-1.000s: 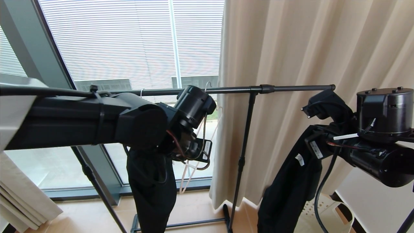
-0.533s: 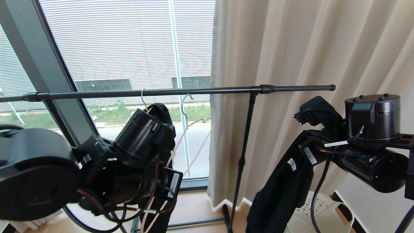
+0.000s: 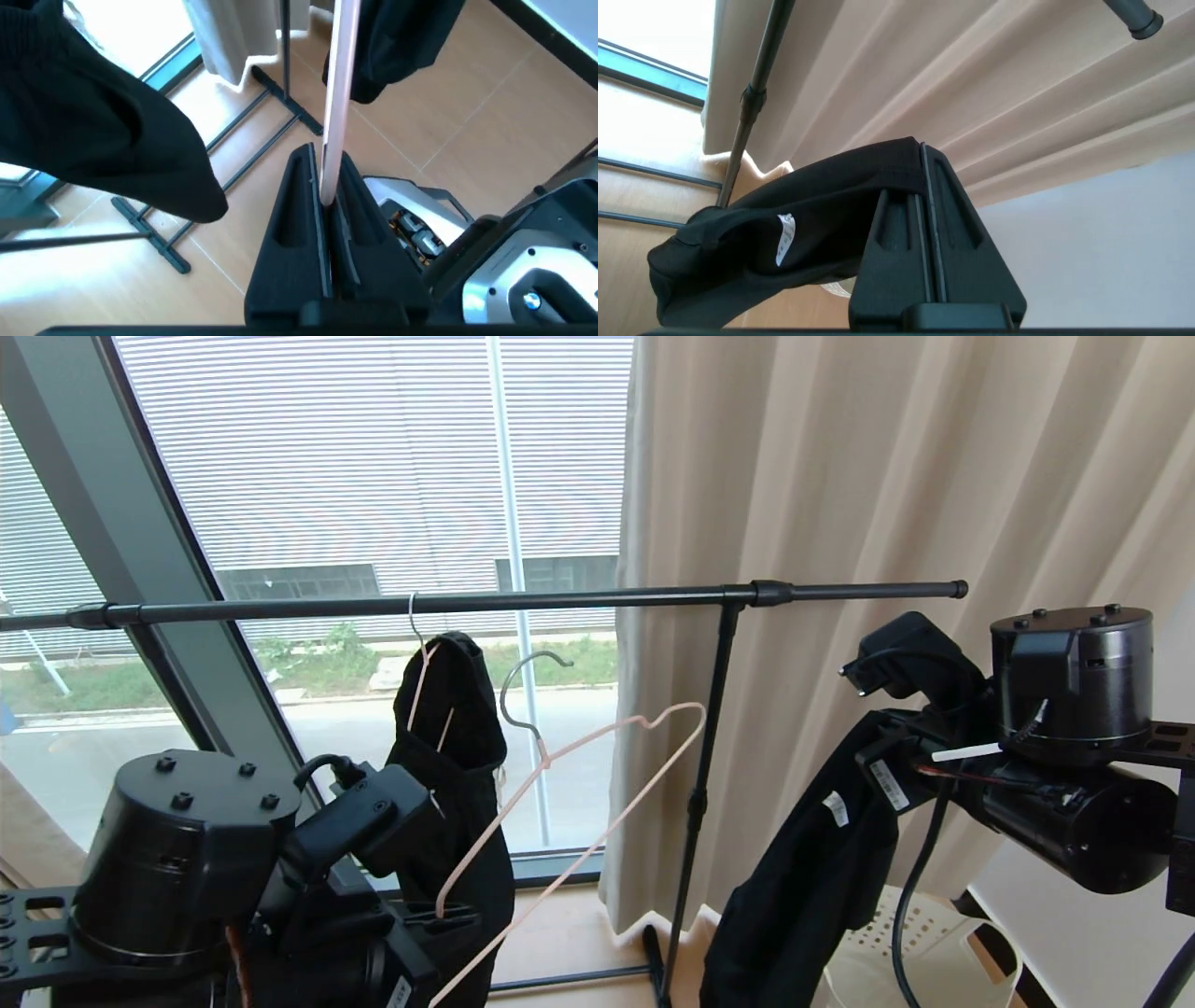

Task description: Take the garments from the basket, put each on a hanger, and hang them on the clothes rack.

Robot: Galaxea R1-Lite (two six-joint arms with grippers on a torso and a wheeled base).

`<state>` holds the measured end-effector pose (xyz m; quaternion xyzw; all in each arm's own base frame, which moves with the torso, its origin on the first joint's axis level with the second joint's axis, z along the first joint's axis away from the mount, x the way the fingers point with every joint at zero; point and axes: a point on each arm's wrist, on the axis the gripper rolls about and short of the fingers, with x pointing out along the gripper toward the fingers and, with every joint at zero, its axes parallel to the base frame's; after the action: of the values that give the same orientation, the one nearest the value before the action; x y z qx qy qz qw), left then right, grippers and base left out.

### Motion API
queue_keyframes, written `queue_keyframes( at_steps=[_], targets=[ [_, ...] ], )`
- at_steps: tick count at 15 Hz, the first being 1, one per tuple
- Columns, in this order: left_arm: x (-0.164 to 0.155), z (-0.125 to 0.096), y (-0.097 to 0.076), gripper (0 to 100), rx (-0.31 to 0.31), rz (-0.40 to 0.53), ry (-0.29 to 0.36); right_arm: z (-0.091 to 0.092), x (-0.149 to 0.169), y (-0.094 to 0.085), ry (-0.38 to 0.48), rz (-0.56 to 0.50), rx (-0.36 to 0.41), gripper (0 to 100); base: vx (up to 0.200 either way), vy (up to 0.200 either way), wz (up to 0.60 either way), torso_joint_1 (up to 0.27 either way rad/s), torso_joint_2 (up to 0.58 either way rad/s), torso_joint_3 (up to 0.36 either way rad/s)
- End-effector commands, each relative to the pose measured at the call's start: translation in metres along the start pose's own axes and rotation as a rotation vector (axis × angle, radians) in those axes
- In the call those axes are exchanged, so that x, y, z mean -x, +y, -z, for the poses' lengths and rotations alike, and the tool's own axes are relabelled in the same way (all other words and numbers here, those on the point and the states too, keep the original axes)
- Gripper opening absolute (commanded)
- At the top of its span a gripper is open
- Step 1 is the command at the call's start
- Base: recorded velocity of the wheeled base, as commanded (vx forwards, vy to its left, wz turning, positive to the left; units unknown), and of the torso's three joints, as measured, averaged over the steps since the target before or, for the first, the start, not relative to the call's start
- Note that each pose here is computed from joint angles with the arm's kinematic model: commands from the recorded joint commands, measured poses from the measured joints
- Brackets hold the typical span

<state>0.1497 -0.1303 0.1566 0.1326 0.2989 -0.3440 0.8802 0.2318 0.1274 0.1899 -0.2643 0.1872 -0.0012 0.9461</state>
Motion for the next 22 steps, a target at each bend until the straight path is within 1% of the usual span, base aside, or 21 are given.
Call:
queue_keyframes(
  at_steps=[1,3,4,5,6,7,8,10,12,14,16,17,18,19,20,22],
  targets=[
    [0.008,0.012,0.002,0,-0.012,0.004,-0.019,-0.002,0.001,-0.001,-0.008,0.003,-0.006,0,0.0,0.0,0.0,0.0,0.0,0.0],
    [0.005,0.025,0.011,0,-0.02,0.062,-0.054,-0.001,-0.002,0.001,0.0,-0.002,-0.001,0,0.0,0.0,0.0,0.0,0.0,0.0],
    [0.004,0.03,0.015,0,-0.039,0.078,-0.068,-0.001,-0.002,0.0,0.001,0.002,-0.004,0,0.0,0.0,0.0,0.0,0.0,0.0],
    [0.004,0.035,0.018,0,-0.057,0.095,-0.082,0.0,-0.005,-0.005,0.008,0.018,-0.012,0,0.0,0.0,0.0,0.0,0.0,0.0],
    [0.003,0.036,0.019,0,-0.063,0.102,-0.088,0.0,-0.005,-0.006,0.011,0.022,-0.014,0,0.0,0.0,0.0,0.0,0.0,0.0],
    [-0.001,0.038,0.02,0,-0.083,0.136,-0.105,-0.001,-0.007,-0.009,0.008,0.031,-0.023,0,0.0,0.0,0.0,0.0,0.0,0.0],
    [-0.007,0.036,0.023,0,-0.091,0.166,-0.122,-0.001,-0.01,-0.007,-0.001,0.036,-0.03,0,0.0,0.0,0.0,0.0,0.0,0.0],
    [-0.019,0.035,0.025,0,-0.094,0.171,-0.123,-0.002,-0.014,-0.004,-0.016,0.04,-0.038,0,0.0,0.0,0.0,0.0,0.0,0.0],
    [-0.022,0.034,0.023,0,-0.108,0.176,-0.162,-0.003,-0.016,-0.003,-0.017,0.041,-0.039,0,0.0,0.0,0.0,0.0,0.0,0.0],
    [-0.027,0.034,0.023,0,-0.117,0.184,-0.147,-0.003,-0.019,-0.002,-0.015,0.042,-0.037,0,0.0,0.0,0.0,0.0,0.0,0.0],
    [-0.03,0.034,0.024,0,-0.149,0.178,-0.146,-0.003,-0.023,0.0,-0.006,0.04,-0.029,0,0.0,0.0,0.0,0.0,0.0,0.0],
    [-0.037,0.037,0.025,0,-0.145,0.186,-0.114,-0.001,-0.027,0.003,0.006,0.038,-0.017,0,0.0,0.0,0.0,0.0,0.0,0.0],
    [-0.04,0.038,0.024,0,-0.147,0.188,-0.111,-0.002,-0.031,0.005,0.011,0.038,-0.015,0,0.0,0.0,0.0,0.0,0.0,0.0],
    [-0.04,0.037,0.024,0,-0.152,0.189,-0.123,-0.002,-0.033,0.005,0.013,0.043,-0.015,0,0.0,0.0,0.0,0.0,0.0,0.0],
    [-0.041,0.037,0.021,0,-0.16,0.202,-0.125,-0.002,-0.033,0.004,0.006,0.044,-0.02,0,0.0,0.0,0.0,0.0,0.0,0.0],
    [-0.047,0.038,0.016,0,-0.17,0.225,-0.105,-0.004,-0.035,0.003,-0.015,0.055,-0.036,0,0.0,0.0,0.0,0.0,0.0,0.0]
  ],
)
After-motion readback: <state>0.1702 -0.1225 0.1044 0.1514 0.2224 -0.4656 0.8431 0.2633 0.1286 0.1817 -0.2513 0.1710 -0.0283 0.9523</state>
